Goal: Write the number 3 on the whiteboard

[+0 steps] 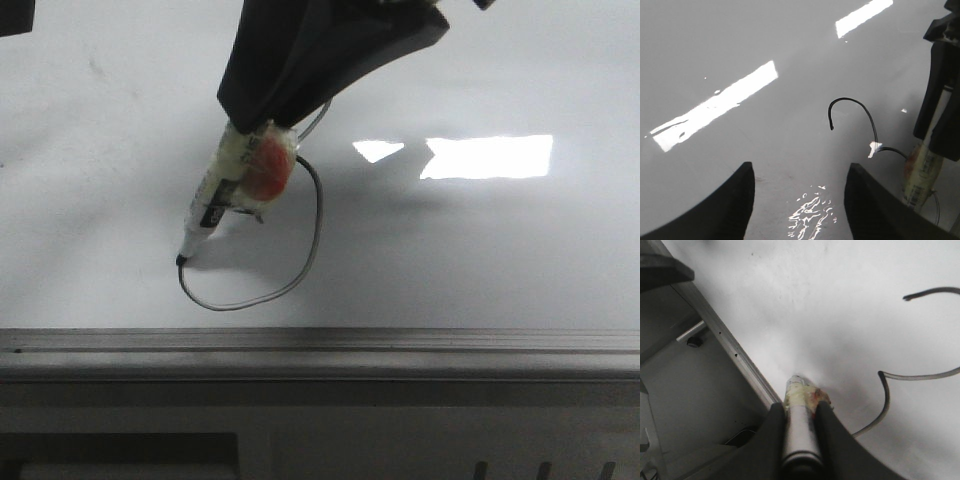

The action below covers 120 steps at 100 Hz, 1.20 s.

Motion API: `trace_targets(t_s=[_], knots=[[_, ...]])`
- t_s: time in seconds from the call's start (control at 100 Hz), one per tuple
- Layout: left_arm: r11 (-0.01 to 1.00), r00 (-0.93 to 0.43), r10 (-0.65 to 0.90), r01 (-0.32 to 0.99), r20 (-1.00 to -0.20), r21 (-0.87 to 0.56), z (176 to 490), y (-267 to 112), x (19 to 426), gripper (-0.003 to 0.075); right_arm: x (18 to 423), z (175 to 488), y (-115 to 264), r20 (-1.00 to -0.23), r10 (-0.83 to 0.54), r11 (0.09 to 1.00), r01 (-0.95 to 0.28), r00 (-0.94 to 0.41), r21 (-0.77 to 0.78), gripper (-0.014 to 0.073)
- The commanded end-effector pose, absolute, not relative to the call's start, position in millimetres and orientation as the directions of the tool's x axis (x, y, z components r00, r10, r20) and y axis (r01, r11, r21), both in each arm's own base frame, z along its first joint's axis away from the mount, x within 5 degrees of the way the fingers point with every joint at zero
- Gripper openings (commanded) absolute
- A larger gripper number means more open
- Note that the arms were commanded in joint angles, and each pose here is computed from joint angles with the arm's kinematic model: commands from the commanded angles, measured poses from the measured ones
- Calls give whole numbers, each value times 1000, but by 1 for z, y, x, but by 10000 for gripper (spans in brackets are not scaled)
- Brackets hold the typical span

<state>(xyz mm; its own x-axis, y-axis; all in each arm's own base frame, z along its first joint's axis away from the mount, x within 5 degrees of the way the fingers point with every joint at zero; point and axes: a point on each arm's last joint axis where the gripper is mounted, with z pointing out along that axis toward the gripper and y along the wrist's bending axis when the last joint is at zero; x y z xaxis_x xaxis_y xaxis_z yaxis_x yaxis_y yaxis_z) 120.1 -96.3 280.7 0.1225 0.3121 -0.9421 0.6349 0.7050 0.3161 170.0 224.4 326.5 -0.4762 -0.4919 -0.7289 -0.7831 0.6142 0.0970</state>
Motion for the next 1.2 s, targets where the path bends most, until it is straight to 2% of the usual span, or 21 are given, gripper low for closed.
trace_targets(t_s=[0.0, 0.17, 0.32, 0.47, 0.69, 0.82, 0.91, 1.08, 1.19], knots=[[717, 190, 238, 627, -952, 305, 297, -99, 120, 365, 164, 359, 218, -823, -428, 597, -801, -374, 53, -66], [588, 258, 284, 714, -924, 380, 291, -118, 110, 365, 148, 368, 213, -825, -445, 560, -827, -348, 47, -66], [489, 234, 286, 798, -929, 352, 278, -143, 106, 365, 145, 367, 211, -812, -459, 556, -829, -360, 53, -66], [481, 216, 265, 815, -940, 323, 271, -154, 112, 365, 138, 367, 216, -809, -470, 529, -846, -352, 60, -66], [467, 173, 312, 829, -934, 309, 257, -161, 118, 365, 131, 368, 219, -813, -474, 505, -861, -337, 62, -66], [498, 113, 313, 826, -943, 265, 254, -160, 121, 358, 130, 371, 217, -822, -464, 505, -861, -331, 62, -66], [500, 109, 313, 826, -944, 261, 254, -160, 121, 280, 129, 372, 215, -823, -462, 504, -861, -329, 61, -66], [500, 110, 311, 826, -944, 261, 254, -160, 121, -23, 129, 372, 215, -822, -463, 504, -861, -332, 64, -66], [499, 111, 312, 826, -944, 263, 254, -160, 121, -20, 129, 372, 216, -822, -462, 504, -861, -333, 66, -66]])
